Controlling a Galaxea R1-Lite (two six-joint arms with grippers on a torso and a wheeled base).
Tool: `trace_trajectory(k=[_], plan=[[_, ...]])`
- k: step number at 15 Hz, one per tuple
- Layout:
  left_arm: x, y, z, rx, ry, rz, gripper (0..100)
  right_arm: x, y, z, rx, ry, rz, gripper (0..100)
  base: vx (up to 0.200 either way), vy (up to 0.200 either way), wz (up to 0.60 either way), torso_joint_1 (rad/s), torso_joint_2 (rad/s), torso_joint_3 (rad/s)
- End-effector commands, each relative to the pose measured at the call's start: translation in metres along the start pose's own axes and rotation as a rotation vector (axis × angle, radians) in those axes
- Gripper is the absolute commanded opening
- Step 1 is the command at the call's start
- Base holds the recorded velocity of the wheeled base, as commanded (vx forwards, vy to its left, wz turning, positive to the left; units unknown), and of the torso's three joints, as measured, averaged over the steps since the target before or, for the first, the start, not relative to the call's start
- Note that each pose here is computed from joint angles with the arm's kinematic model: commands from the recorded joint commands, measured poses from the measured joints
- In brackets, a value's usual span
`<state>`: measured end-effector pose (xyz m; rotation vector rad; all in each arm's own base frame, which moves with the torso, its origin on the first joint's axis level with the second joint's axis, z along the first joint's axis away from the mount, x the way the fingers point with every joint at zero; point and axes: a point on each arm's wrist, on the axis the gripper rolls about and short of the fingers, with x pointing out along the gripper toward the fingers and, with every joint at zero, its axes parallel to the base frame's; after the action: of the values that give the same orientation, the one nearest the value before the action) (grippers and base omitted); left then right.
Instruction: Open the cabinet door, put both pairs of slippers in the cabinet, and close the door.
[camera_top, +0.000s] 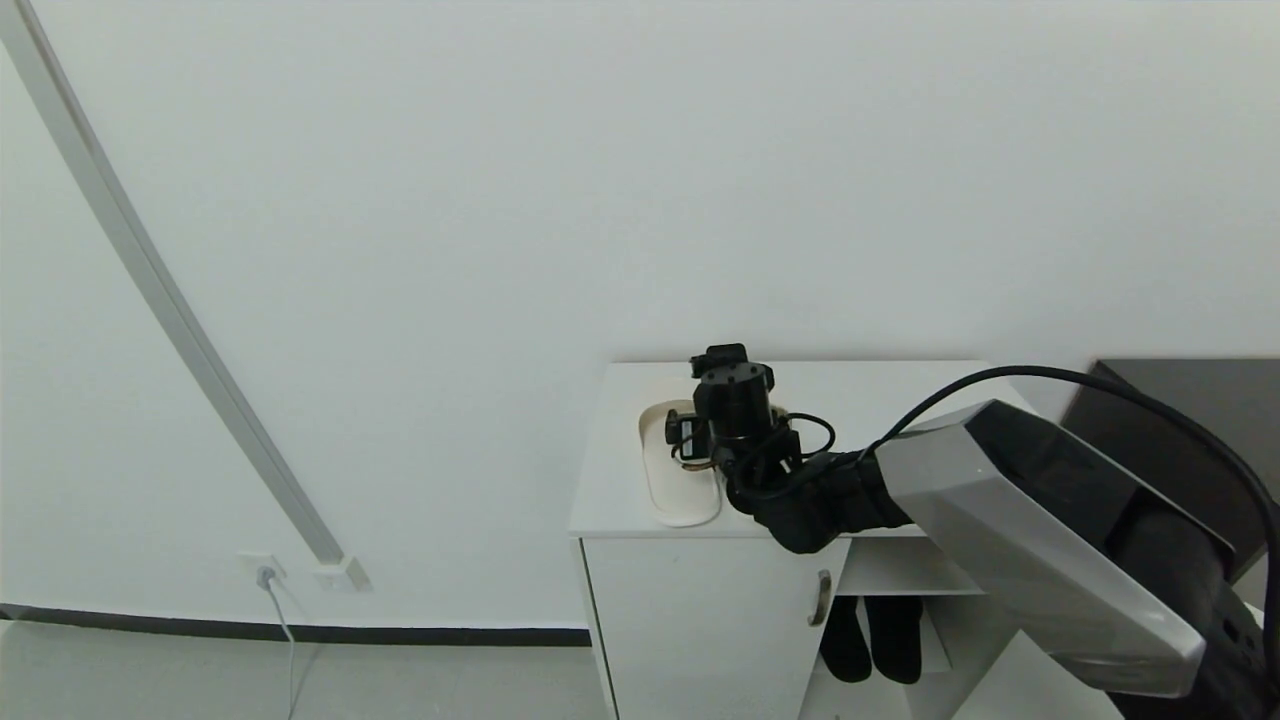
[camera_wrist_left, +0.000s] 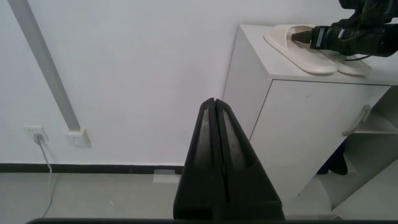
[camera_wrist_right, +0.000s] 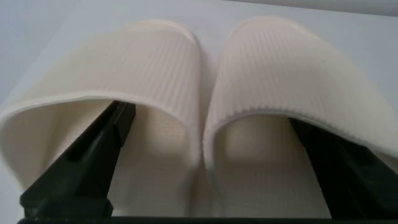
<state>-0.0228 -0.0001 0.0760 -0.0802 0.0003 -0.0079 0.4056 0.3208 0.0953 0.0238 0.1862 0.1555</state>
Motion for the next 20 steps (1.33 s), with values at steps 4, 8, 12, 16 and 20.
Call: trace_trajectory(k=[4,8,12,16,20], plan=[[0.000,0.000,0.000,0.000,0.002,0.000,0,0.008,0.002,0.006,0.007,-0.011,-0.004,0,0.000,0.000,0.00,0.000,0.00,0.000],[0.000,0.000,0.000,-0.001,0.002,0.000,0,0.008,0.003,0.005,0.004,-0.006,-0.003,0,0.000,0.000,0.00,0.000,0.00,0.000],[0.000,0.000,0.000,-0.001,0.002,0.000,0,-0.009,0.004,0.019,0.005,-0.010,0.012,0,0.000,0.000,0.00,0.000,0.00,0.000],[0.000,0.000,0.000,-0.001,0.002,0.000,0,-0.061,-0.015,0.053,0.012,-0.017,0.108,0,0.000,0.000,0.00,0.000,0.00,0.000],[0.000,0.000,0.000,0.000,0.002,-0.001,0,-0.130,-0.062,0.055,-0.046,0.012,0.247,0,0.000,0.000,0.00,0.000,0.00,0.000]])
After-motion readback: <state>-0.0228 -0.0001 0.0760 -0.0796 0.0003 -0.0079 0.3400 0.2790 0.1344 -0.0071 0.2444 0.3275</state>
